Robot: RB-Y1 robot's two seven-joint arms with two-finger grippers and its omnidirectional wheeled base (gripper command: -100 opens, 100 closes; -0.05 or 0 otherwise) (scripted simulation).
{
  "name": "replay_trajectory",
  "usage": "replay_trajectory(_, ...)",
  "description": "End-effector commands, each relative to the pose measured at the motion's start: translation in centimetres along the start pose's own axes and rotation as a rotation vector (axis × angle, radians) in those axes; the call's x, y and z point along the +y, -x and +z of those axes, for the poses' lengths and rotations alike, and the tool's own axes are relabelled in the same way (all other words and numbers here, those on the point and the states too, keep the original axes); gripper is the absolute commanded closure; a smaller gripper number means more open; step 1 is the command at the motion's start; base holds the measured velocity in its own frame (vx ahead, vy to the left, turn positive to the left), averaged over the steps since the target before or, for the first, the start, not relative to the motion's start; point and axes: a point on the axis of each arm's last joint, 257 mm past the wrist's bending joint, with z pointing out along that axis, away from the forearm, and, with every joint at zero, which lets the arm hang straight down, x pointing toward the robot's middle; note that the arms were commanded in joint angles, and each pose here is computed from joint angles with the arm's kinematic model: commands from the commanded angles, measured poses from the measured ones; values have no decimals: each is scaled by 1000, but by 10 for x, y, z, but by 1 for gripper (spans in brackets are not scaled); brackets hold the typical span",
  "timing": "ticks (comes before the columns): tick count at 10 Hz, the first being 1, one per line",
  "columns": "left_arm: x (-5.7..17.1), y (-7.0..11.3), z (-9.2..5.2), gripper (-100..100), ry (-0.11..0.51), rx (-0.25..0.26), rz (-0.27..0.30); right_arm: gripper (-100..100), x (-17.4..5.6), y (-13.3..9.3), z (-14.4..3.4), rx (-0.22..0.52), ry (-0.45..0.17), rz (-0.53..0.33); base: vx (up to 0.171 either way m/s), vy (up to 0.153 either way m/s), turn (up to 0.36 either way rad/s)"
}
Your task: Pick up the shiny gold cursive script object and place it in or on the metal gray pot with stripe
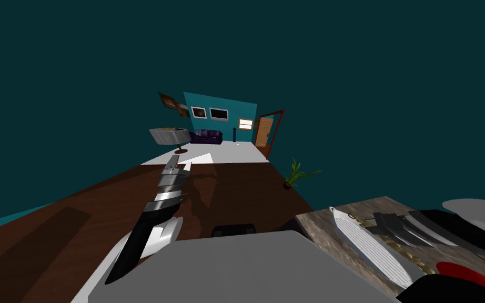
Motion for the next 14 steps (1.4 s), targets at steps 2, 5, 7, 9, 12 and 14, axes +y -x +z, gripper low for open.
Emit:
replay_trajectory(2, 0, 0, 0, 0, 0, 0, 0, 100, -6, -4, -11, 5, -7, 22, -116, -42, 40)
replay_trajectory(5, 0, 0, 0, 0, 0, 0, 0, 100, -13, -8, -27, 9, -14, 53, -92, -48, 67)
replay_trajectory(7, 0, 0, 0, 0, 0, 0, 0, 100, -19, -12, -43, 13, -23, 84, -258, -111, 93)
replay_trajectory(9, 0, 0, 0, 0, 0, 0, 0, 100, -23, -18, -57, 19, -35, 115, -231, -136, 65)
replay_trajectory(12, 0, 0, 0, 0, 0, 0, 0, 100, -25, -21, -64, 22, -42, 130, -145, -83, 21)
replay_trajectory(14, 0, 0, 0, 0, 0, 0, 0, 100, -26, -33, -76, 40, -51, 162, -146, -51, 52)
